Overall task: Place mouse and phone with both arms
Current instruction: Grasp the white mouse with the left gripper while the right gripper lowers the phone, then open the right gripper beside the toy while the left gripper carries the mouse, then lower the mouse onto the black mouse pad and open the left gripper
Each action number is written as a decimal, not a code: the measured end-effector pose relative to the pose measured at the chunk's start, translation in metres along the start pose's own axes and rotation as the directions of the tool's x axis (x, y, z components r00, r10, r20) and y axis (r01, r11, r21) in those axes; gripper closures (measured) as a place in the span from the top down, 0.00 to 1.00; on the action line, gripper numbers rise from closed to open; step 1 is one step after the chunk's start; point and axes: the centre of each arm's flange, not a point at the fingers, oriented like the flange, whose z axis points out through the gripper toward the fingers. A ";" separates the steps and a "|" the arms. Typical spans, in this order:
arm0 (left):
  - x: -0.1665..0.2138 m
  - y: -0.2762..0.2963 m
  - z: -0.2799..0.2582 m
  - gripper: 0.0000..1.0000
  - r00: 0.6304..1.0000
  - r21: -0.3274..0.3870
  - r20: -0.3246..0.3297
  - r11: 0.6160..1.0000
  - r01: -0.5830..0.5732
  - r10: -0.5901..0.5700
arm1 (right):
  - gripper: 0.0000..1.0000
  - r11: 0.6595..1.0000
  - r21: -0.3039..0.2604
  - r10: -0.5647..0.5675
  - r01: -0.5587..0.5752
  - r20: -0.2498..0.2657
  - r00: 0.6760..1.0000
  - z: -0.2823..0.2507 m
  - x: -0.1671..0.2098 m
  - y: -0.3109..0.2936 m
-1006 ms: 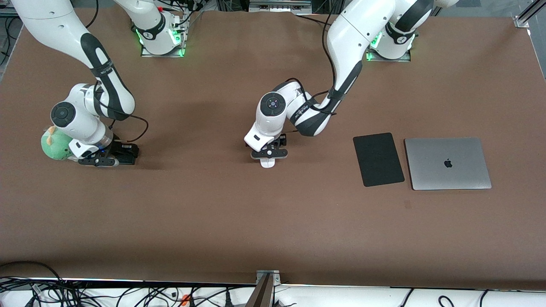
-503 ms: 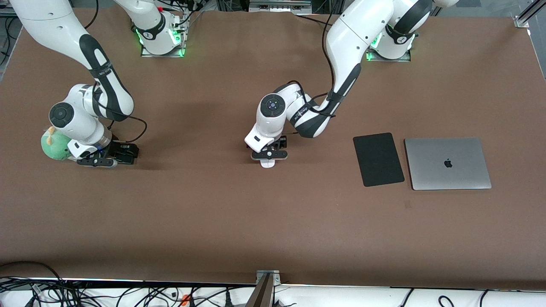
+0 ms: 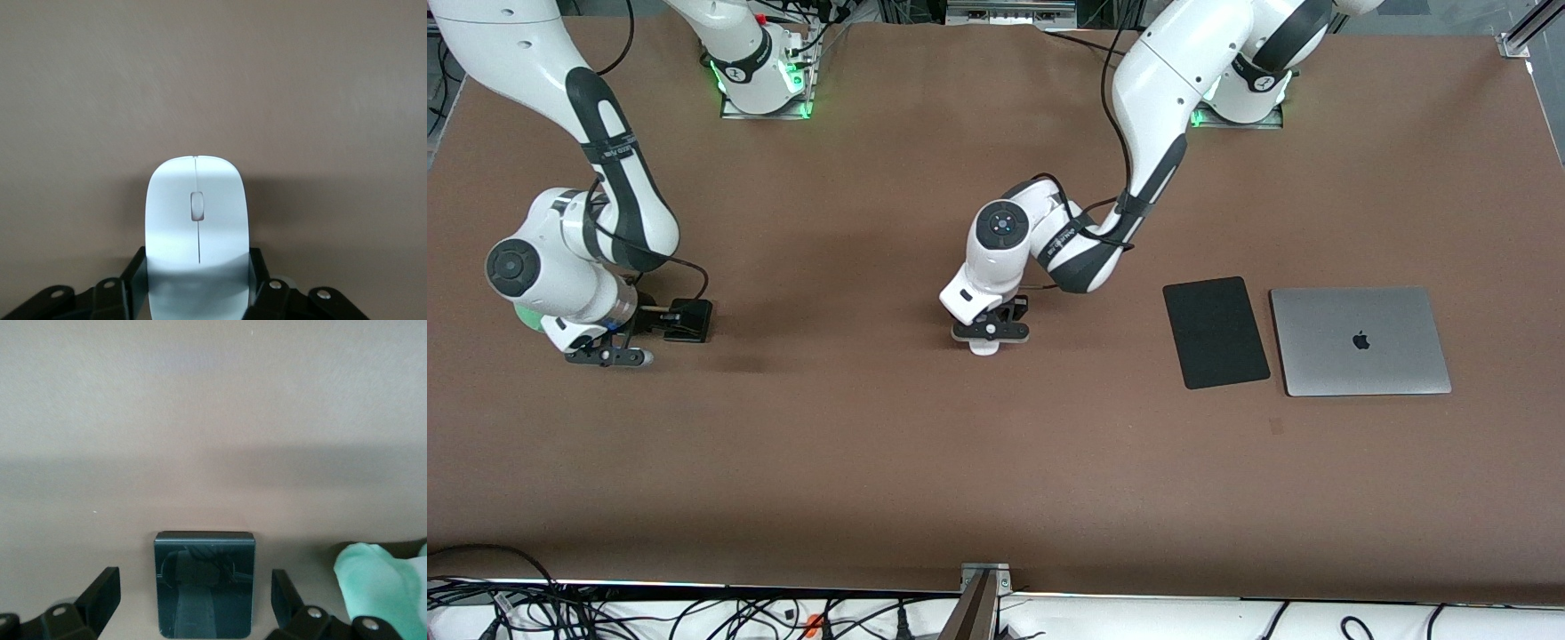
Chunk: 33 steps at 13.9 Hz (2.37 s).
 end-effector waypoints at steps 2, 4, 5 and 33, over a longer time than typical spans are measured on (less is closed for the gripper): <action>0.015 -0.011 -0.007 0.62 1.000 -0.003 -0.008 1.000 0.000 0.000 | 1.00 1.000 0.007 0.000 0.000 0.020 1.000 -0.019 0.010 -0.001; 0.027 -0.024 -0.018 0.62 1.000 0.015 0.002 1.000 -0.014 0.014 | 1.00 0.999 0.032 0.008 -0.009 0.049 0.999 -0.053 0.020 -0.003; 0.035 -0.034 -0.027 0.62 0.999 0.035 0.018 0.999 -0.028 0.028 | 1.00 0.999 0.043 0.006 -0.009 0.068 0.998 -0.076 0.024 -0.004; 0.048 -0.417 -0.042 0.85 0.979 0.154 0.195 0.988 0.031 -0.062 | 1.00 0.994 0.084 0.059 -0.064 0.060 0.996 -0.367 -0.064 -0.039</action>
